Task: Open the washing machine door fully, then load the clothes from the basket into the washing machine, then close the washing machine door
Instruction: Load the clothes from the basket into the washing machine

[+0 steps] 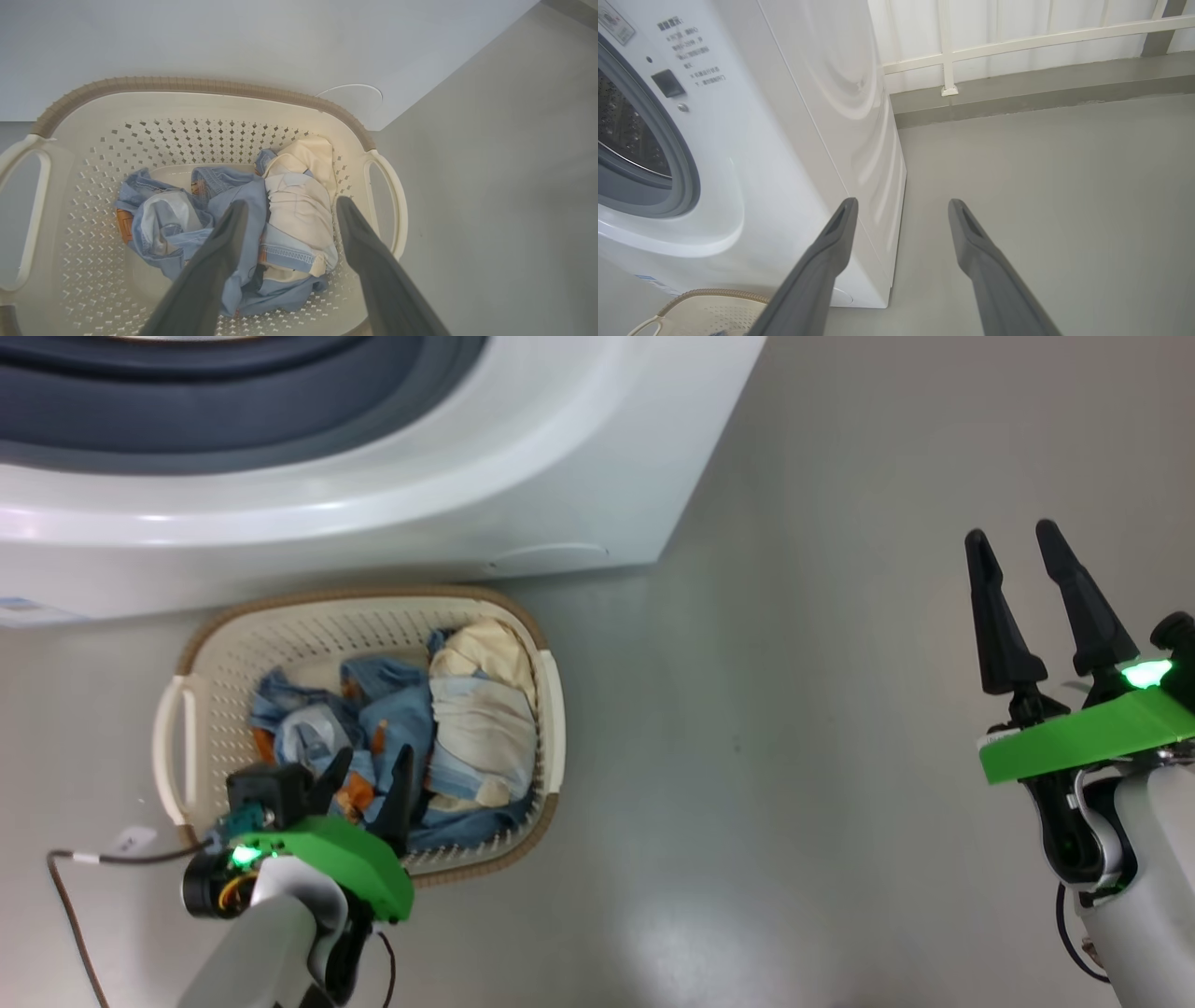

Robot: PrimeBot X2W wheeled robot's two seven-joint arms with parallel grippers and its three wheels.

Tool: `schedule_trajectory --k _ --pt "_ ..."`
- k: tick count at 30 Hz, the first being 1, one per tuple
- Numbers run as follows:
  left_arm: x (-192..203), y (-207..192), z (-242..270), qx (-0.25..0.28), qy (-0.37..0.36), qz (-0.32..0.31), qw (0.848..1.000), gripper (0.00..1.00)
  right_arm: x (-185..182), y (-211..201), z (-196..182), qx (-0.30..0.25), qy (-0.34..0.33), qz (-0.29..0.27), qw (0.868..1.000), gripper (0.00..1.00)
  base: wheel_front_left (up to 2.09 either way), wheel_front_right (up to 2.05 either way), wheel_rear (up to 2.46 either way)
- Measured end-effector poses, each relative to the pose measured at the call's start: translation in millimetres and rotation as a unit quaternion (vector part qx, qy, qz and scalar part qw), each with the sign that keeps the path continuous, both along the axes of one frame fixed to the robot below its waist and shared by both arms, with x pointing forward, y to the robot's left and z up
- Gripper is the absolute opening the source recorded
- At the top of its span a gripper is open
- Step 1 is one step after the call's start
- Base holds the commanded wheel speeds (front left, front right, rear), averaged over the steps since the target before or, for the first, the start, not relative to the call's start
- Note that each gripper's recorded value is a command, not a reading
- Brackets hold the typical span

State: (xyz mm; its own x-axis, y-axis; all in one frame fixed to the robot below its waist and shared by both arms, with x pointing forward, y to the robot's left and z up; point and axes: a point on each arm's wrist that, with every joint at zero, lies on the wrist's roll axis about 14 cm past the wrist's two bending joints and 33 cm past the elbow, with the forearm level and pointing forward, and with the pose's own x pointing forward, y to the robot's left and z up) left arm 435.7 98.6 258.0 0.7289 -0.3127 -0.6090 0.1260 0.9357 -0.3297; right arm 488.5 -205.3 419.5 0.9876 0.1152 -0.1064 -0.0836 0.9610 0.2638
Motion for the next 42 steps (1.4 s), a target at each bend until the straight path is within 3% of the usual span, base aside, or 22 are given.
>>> schedule_trajectory --k 28,42 --pt "17 -33 -121 0.011 0.164 -0.077 0.983 1.0 34 -17 -80 -0.016 0.054 -0.016 0.998 1.0 0.0 0.0 0.0" --pt "24 -47 -150 0.013 0.189 -0.109 0.976 1.0 30 -30 -88 -0.028 0.063 -0.033 0.997 1.0 0.0 0.0 0.0"
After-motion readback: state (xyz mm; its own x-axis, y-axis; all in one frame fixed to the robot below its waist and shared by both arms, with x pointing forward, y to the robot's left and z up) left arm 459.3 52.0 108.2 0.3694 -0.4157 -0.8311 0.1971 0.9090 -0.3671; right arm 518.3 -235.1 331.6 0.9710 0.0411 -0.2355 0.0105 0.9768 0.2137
